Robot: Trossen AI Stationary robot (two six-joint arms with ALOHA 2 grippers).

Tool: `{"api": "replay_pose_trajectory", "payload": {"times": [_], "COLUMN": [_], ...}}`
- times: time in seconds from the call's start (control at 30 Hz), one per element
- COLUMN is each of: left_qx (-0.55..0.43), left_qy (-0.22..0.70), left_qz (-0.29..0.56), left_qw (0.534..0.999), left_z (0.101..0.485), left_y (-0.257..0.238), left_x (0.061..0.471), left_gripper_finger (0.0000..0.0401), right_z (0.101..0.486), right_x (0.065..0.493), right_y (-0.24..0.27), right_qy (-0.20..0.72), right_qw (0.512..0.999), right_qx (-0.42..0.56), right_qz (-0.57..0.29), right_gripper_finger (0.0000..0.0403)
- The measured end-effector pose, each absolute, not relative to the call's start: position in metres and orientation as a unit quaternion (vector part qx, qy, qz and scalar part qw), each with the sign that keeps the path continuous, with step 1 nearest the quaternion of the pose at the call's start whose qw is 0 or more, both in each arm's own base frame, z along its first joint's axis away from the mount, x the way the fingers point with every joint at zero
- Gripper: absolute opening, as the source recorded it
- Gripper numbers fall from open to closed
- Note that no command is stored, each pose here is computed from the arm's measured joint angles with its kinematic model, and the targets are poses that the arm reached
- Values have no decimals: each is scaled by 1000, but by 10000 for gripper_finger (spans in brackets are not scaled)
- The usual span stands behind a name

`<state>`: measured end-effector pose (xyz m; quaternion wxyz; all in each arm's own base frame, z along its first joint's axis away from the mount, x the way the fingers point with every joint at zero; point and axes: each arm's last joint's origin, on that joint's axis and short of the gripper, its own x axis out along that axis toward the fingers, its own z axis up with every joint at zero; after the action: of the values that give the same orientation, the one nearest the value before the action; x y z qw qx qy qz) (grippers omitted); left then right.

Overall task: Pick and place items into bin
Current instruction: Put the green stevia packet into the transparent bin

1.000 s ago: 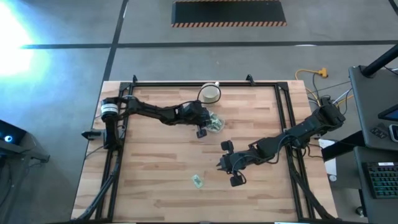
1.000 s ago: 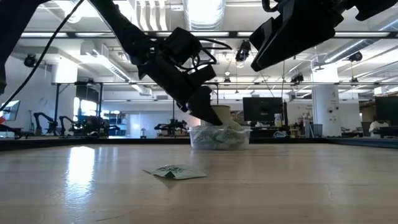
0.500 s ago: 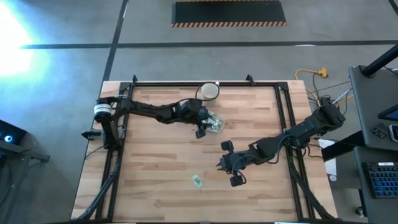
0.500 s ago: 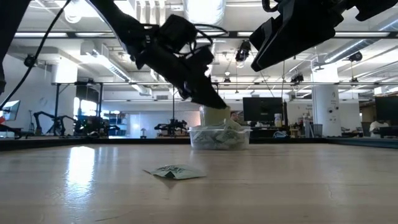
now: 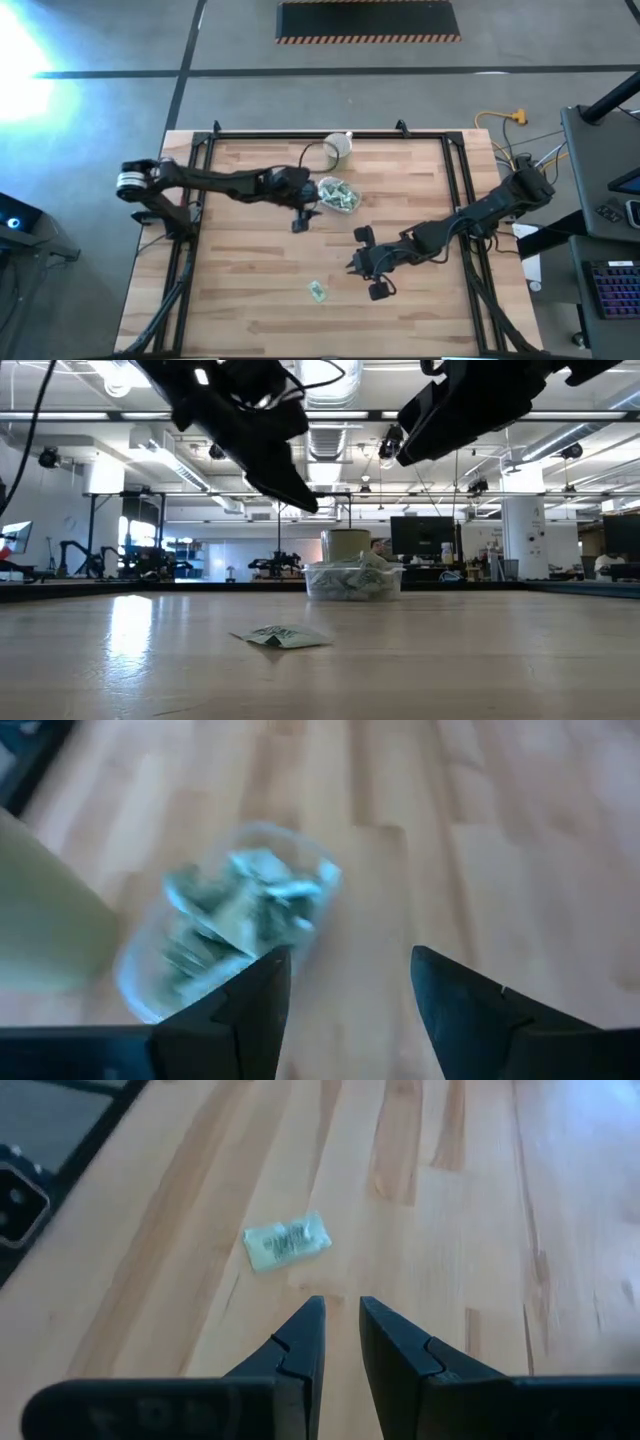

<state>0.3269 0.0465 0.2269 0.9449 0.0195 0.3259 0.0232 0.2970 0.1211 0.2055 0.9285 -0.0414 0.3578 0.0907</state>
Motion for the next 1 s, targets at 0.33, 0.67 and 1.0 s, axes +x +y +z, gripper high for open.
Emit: {"api": "replay_pose_trajectory", "payload": {"times": [0.33,0.67,1.0], "left_qx": [5,-13,-13], "left_qy": [291,180,148], "left_qz": [-54,-104,-106], "left_qw": [955,978,983], "left_z": [208,197,200], "left_y": [-17,-50,-48], "left_x": [265,213,199], "left_gripper_finger": [192,192,192], "right_z": [180,161,141], "right_x": [320,339,354], "right_y": [131,139,139], "right_qy": [314,253,236], "right_qw": [939,954,957], "right_qx": [-85,-90,-51], "right_qz": [114,135,161], "right_gripper_finger": [57,59,127]}}
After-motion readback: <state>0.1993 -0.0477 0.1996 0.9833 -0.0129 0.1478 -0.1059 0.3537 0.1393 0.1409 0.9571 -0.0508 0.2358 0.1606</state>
